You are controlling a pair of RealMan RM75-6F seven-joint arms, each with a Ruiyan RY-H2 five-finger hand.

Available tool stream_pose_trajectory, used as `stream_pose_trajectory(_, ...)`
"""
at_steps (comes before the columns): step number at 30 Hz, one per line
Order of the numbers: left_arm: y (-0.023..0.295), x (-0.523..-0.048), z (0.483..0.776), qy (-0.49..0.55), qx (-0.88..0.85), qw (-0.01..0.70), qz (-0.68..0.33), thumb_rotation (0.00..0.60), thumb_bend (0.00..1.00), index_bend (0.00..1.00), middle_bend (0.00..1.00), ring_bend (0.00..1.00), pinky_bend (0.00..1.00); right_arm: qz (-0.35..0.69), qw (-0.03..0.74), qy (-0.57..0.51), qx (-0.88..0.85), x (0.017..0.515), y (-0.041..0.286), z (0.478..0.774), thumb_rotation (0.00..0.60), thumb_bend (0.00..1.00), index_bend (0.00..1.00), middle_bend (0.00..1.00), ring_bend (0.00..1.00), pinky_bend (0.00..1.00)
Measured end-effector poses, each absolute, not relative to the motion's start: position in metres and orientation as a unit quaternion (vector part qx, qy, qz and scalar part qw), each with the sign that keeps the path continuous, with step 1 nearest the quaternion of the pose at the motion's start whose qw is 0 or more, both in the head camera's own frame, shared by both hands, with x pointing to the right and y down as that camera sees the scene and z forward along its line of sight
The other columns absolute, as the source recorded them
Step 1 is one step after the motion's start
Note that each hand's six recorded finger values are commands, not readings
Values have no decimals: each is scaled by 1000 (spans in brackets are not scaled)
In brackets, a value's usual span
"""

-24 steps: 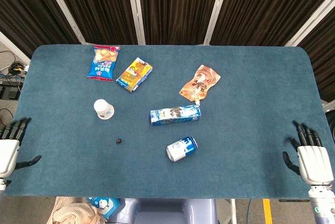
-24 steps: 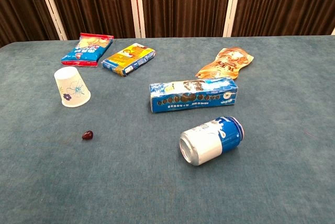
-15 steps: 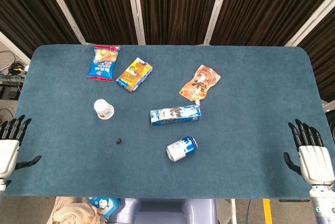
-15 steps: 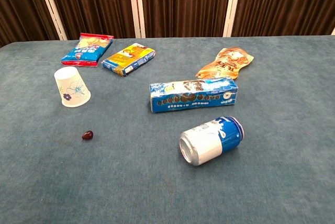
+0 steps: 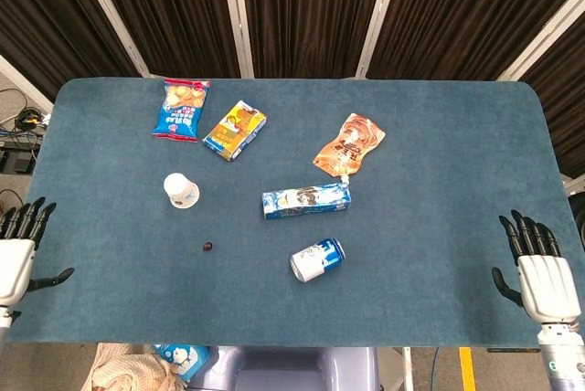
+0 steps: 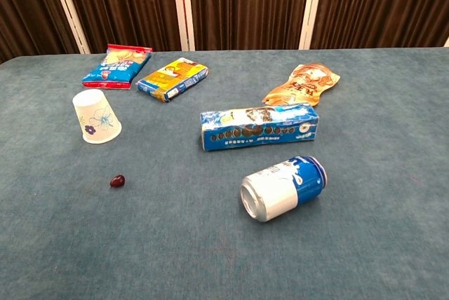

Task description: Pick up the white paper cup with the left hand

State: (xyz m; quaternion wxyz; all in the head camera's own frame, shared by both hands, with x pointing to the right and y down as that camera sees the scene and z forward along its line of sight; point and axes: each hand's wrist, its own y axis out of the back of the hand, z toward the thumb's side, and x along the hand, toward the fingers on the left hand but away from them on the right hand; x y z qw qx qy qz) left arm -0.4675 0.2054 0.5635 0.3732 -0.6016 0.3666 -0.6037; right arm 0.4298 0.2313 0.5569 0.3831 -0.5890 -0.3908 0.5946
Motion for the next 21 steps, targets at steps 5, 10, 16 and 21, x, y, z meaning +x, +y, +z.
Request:
stream_pose_trajectory(5, 186, -455, 562, 360, -608, 386, -592, 600, 37, 0, 0, 0, 108, 591, 378, -398, -591, 431, 231, 554, 600, 382, 0, 0, 0, 82)
stream_pose_trajectory(10, 155, -437, 566, 343, -614, 403, -585, 600, 60, 8, 25, 33, 192, 586, 372, -402, -596, 429, 231, 554, 600, 383, 0, 0, 0, 82)
stream_pose_trajectory(16, 115, -416, 580, 322, -617, 402, -595, 600, 84, 103, 129, 110, 265, 583, 370, -404, -600, 428, 232, 553, 600, 382, 0, 0, 0, 81)
stream_pose_trajectory(21, 92, -399, 599, 309, -618, 386, -611, 600, 99, 117, 144, 123, 265, 581, 363, -412, -601, 430, 232, 552, 600, 383, 0, 0, 0, 81)
